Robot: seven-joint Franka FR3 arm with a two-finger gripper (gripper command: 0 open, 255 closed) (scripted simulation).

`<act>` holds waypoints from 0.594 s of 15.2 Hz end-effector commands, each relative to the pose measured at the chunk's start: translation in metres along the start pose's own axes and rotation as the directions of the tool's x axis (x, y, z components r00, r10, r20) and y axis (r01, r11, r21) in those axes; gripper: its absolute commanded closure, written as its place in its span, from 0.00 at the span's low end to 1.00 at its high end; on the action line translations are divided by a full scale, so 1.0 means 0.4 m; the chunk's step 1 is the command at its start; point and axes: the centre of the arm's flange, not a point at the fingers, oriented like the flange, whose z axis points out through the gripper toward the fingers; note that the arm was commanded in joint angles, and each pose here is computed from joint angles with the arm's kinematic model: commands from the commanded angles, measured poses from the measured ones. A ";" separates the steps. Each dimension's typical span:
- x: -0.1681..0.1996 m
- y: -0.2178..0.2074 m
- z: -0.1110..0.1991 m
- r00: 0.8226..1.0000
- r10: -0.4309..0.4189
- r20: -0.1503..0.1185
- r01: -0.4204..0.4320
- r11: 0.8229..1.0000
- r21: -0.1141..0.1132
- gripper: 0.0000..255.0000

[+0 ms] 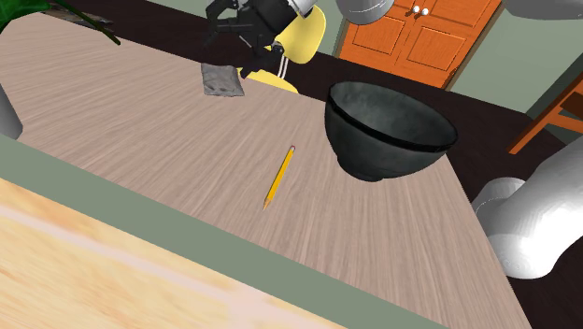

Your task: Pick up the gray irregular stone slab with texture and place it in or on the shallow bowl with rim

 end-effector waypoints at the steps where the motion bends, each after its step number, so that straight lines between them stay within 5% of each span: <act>1: 0.000 0.000 0.001 1.000 0.000 0.000 0.000 1.000 0.000 0.00; 3: 0.000 0.000 0.001 1.000 0.000 0.000 0.000 1.000 0.000 0.00; 4: 0.000 0.000 0.001 1.000 0.000 0.000 0.000 1.000 0.000 1.00; 9: 0.001 0.002 0.000 1.000 0.000 0.000 0.000 1.000 0.000 1.00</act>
